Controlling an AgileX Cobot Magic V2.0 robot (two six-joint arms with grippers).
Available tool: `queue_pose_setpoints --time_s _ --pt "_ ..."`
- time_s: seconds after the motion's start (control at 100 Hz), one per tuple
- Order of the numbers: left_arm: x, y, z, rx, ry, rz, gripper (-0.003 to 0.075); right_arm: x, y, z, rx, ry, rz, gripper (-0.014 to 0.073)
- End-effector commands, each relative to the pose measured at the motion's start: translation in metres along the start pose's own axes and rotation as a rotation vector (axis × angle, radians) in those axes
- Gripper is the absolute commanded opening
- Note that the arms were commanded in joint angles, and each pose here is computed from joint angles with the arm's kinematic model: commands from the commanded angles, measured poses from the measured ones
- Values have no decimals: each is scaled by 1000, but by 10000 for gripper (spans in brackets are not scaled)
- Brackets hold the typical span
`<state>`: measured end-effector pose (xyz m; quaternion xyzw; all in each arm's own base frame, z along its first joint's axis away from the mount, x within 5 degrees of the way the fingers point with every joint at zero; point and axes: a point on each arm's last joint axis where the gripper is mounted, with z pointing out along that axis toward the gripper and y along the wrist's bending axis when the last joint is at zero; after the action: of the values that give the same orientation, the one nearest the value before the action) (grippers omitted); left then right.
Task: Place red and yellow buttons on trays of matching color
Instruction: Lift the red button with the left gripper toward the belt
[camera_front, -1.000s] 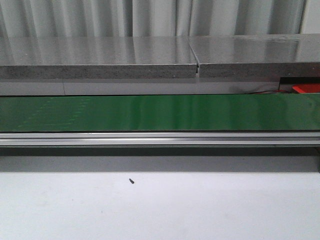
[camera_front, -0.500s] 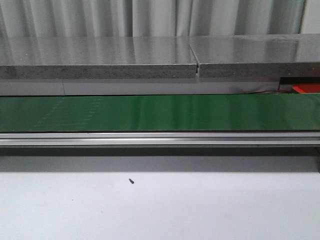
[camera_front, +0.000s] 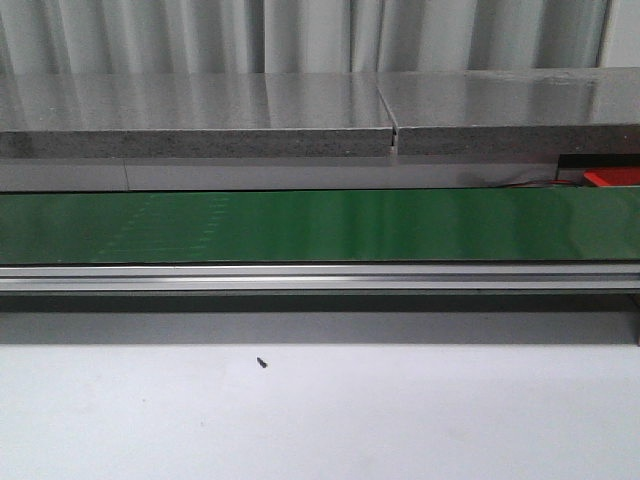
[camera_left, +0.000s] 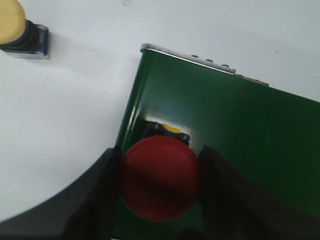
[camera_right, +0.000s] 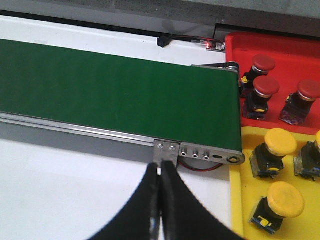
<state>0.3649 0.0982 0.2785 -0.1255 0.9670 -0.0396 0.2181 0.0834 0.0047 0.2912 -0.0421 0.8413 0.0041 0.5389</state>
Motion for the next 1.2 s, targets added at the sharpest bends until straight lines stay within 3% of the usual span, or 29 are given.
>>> queue_pose_setpoints --time_s 0.0,0.13,0.3,0.4,0.66,0.91,1.19 --pt "-7 -8 -22 14 -109 6 179 -13 -1 -3 14 -82 -13 -68" --pt "-5 -7 -20 13 -104 5 206 -13 -1 -3 14 -83 -13 -68" --pt "-6 -11 -20 52 -112 -20 449 -13 -1 -3 14 -83 -13 -68" --pt "-6 -14 -22 87 -123 -30 530 -13 -1 -3 14 -83 -13 -68" --pt "-13 -20 -52 119 -249 -33 532 -13 -1 -3 14 -83 -13 -68" --pt "-27 5 -74 74 -329 -117 529 -13 -1 -3 14 -82 -13 -68" --pt "-31 42 -51 -80 -217 -152 527 -13 -1 -3 14 -82 -13 -68"
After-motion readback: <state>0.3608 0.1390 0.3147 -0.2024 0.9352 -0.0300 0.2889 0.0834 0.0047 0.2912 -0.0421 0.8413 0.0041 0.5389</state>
